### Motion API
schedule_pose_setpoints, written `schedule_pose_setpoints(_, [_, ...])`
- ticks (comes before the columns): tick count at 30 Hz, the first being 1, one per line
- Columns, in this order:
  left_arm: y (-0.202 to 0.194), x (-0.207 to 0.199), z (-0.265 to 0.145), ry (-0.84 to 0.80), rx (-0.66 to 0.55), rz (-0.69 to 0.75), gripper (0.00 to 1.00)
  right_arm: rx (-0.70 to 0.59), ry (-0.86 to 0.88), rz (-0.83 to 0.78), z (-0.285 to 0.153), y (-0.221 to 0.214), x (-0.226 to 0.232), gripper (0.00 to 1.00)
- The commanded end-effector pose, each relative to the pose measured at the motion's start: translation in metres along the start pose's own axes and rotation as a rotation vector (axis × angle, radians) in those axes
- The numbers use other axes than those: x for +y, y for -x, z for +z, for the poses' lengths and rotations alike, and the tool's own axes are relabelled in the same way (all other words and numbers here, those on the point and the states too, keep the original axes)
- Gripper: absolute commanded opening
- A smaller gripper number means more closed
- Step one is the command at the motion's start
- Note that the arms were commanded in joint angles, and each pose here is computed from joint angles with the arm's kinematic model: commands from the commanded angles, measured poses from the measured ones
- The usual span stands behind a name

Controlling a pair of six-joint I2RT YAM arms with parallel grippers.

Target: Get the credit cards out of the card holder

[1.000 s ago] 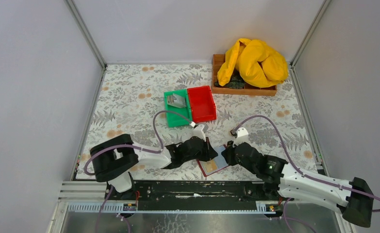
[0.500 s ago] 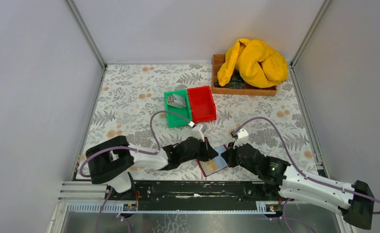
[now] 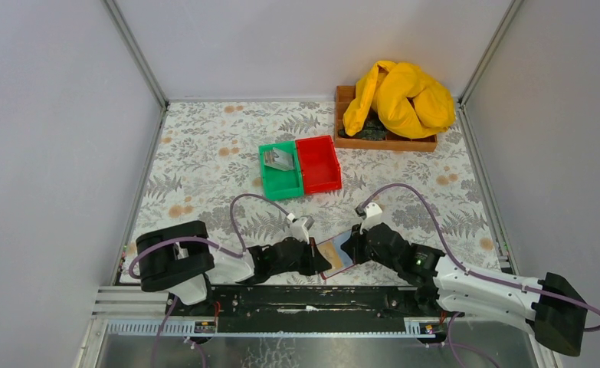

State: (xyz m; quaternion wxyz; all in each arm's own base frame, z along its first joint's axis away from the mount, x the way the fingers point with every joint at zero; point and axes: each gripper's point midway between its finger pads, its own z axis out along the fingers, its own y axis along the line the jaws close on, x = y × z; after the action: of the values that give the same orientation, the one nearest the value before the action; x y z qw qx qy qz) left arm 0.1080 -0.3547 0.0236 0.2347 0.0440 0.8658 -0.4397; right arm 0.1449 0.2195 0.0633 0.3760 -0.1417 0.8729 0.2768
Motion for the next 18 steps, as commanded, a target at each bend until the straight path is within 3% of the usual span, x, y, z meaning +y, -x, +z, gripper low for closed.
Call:
schedule_pose_setpoints(1, [0.005, -0.007, -0.004, -0.050, -0.040, -0.037, 0.00, -0.038, 0.068, 0.030, 0.004, 0.012, 0.016, 0.00])
schedule_pose_setpoints(18, [0.003, -0.001, -0.005, 0.014, -0.031, -0.017, 0.00, 0.007, 0.070, 0.050, 0.015, -0.005, 0.013, 0.00])
